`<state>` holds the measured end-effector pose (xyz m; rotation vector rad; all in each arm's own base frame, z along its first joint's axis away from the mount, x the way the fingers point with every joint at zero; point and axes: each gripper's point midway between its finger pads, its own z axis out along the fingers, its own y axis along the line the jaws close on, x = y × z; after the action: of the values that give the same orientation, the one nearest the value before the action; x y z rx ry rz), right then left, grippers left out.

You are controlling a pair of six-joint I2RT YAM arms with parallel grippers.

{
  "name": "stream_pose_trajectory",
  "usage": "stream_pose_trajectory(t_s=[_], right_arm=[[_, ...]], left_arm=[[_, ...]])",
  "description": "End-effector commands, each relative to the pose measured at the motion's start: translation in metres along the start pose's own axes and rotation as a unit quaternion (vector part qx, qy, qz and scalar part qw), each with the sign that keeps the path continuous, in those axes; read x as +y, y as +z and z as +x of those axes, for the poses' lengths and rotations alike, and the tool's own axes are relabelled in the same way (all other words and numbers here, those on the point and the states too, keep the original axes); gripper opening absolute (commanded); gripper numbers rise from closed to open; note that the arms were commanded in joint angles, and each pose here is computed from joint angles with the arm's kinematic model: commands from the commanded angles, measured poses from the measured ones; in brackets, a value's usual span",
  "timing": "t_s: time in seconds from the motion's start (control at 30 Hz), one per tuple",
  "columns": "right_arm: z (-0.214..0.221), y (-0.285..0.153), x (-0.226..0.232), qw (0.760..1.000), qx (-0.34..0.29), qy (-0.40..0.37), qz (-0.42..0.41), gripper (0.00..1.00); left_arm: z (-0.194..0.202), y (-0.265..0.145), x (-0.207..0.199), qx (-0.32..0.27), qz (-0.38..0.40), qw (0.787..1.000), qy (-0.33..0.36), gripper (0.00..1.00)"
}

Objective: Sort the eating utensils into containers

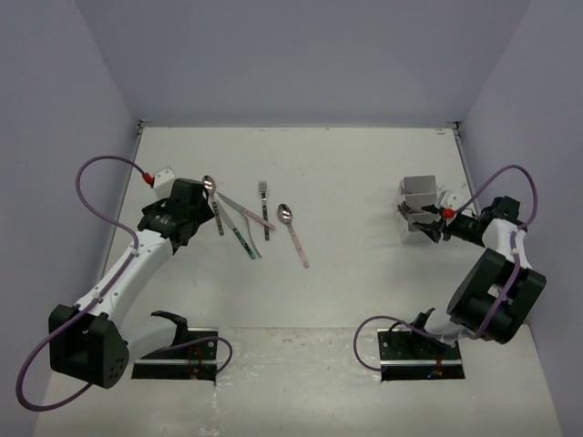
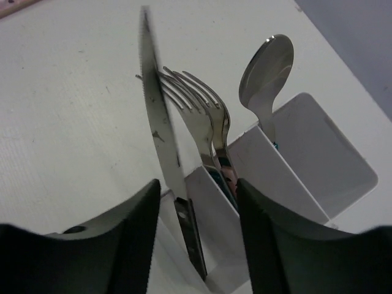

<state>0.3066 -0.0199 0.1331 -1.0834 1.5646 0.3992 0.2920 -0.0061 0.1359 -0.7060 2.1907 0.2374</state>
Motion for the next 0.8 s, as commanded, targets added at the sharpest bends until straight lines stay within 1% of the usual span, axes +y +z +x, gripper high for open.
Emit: stream_pose_trajectory(t_s=[0.0,0.07,0.13,0.17,0.2,0.23,0.27,0.3,0.33,0.4,0.43,0.47,0.5,0.53,0.57,0.6,0.63,0.67,0.7,0.73,0.77], right_arm=[[-0.009,-0.002,-0.007,1.000,-0.009,-0.006,0.010,0.56],[-0.017,-0.004,-0.005,1.000,-0.015,-0.008,0.011,0.68],[-0.029,-0.006,-0.004,0.999,-0.028,-0.011,0.013,0.70],[-0.036,-0.007,-0.006,0.999,-0.033,-0.016,0.014,0.74],[-0.046,-0.009,-0.004,0.999,-0.039,-0.017,0.014,0.75],[-0.056,-0.010,-0.004,0.998,-0.053,-0.017,0.015,0.82],[-0.067,-0.013,-0.008,0.998,-0.060,-0.018,0.018,0.95],[-0.077,-0.015,-0.009,0.997,-0.069,-0.013,0.020,0.99],[-0.098,-0.018,-0.009,0.996,-0.092,0.004,0.019,0.99],[-0.121,-0.022,-0.015,0.993,-0.120,0.006,0.020,0.99],[-0.138,-0.024,-0.009,0.990,-0.138,0.030,0.009,0.99],[-0.159,-0.026,-0.006,0.985,-0.170,0.020,-0.007,0.99],[-0.169,-0.025,-0.003,0.983,-0.179,0.023,-0.020,0.99],[-0.182,-0.015,0.007,0.982,-0.182,0.019,-0.049,0.99],[-0.184,-0.009,0.002,0.989,-0.140,0.011,-0.034,0.99],[-0.195,0.000,-0.009,0.992,-0.119,0.049,-0.017,0.99],[-0.208,0.019,-0.005,0.993,-0.106,0.046,-0.014,0.99],[-0.214,0.023,-0.022,0.995,-0.089,0.020,0.039,0.99],[-0.230,0.034,-0.014,0.995,-0.100,0.009,0.024,0.99],[-0.247,0.036,-0.017,0.993,-0.114,0.009,0.027,0.99],[-0.268,0.039,-0.023,0.988,-0.141,0.051,0.032,0.99]], left_arm=[[-0.031,-0.014,-0.006,-0.044,0.012,0.998,-0.032,1.00],[-0.033,-0.017,-0.004,-0.047,0.010,0.998,-0.033,1.00],[-0.035,-0.020,-0.002,-0.049,0.010,0.998,-0.035,1.00],[-0.037,-0.022,-0.003,-0.051,0.013,0.998,-0.036,1.00],[-0.037,-0.024,-0.002,-0.051,0.014,0.998,-0.036,1.00],[-0.041,-0.026,-0.003,-0.054,0.018,0.998,-0.039,1.00],[-0.040,-0.028,-0.003,-0.050,0.020,0.998,-0.038,1.00],[-0.041,-0.029,-0.004,-0.050,0.023,0.998,-0.036,1.00],[-0.044,-0.032,-0.006,-0.050,0.029,0.998,-0.038,1.00],[-0.043,-0.034,-0.006,-0.046,0.033,0.998,-0.037,1.00],[-0.041,-0.035,-0.007,-0.041,0.037,0.998,-0.039,1.00],[-0.039,-0.035,-0.008,-0.037,0.041,0.998,-0.041,1.00],[-0.037,-0.036,-0.010,-0.033,0.046,0.998,-0.041,1.00],[-0.034,-0.035,-0.013,-0.024,0.050,0.998,-0.041,1.00],[-0.030,-0.035,-0.014,-0.017,0.053,0.998,-0.043,1.00],[-0.028,-0.034,-0.018,-0.010,0.059,0.997,-0.046,1.00],[-0.024,-0.035,-0.024,0.002,0.073,0.996,-0.045,1.00],[-0.023,-0.036,-0.028,0.002,0.081,0.996,-0.038,1.00],[-0.024,-0.036,-0.028,0.001,0.079,0.996,-0.039,1.00],[-0.025,-0.036,-0.026,-0.003,0.073,0.997,-0.040,1.00],[-0.026,-0.038,-0.026,-0.004,0.075,0.996,-0.047,1.00]])
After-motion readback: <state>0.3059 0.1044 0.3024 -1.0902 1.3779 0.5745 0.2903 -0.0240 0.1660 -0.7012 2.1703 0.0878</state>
